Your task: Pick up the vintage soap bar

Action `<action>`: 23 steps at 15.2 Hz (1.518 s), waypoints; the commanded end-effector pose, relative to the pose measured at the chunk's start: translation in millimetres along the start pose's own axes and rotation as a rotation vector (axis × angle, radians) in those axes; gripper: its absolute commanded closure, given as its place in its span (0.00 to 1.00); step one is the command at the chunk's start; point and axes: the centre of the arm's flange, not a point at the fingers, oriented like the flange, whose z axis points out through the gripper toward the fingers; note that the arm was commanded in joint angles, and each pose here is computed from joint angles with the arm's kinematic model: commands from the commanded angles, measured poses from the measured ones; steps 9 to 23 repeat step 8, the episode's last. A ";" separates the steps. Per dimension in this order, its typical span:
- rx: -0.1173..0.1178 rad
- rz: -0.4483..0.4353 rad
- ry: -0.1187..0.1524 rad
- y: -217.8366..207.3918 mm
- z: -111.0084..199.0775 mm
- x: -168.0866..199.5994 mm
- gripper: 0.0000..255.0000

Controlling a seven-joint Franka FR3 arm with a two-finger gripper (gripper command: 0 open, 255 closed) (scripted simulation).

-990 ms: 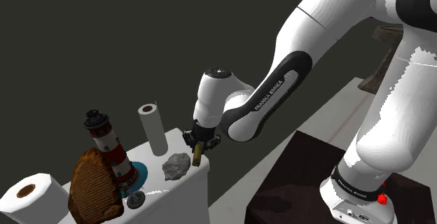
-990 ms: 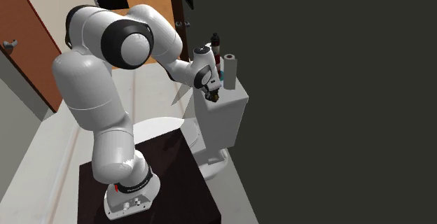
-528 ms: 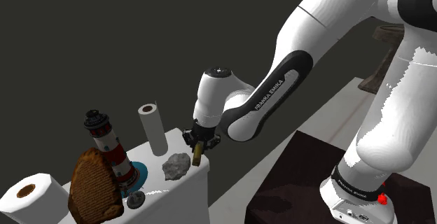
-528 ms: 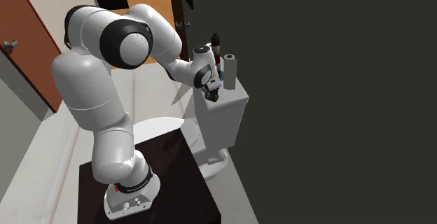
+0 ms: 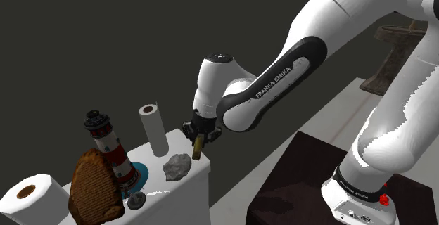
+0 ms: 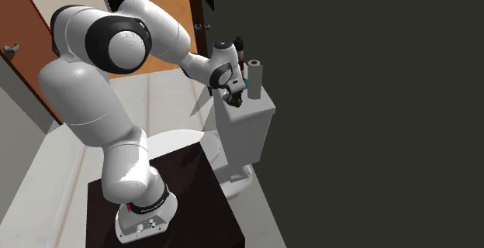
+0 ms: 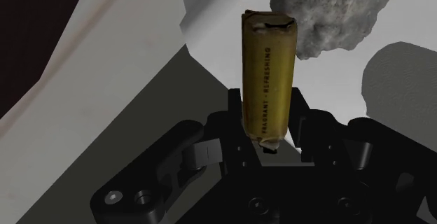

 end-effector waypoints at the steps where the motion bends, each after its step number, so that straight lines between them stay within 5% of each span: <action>1: 0.000 0.000 -0.001 -3.4 -10.4 0.5 1.00; 6: 0.000 0.000 -0.001 -10.0 -35.9 1.8 1.00; 23: 0.000 0.000 -0.001 -10.2 -36.7 1.9 1.00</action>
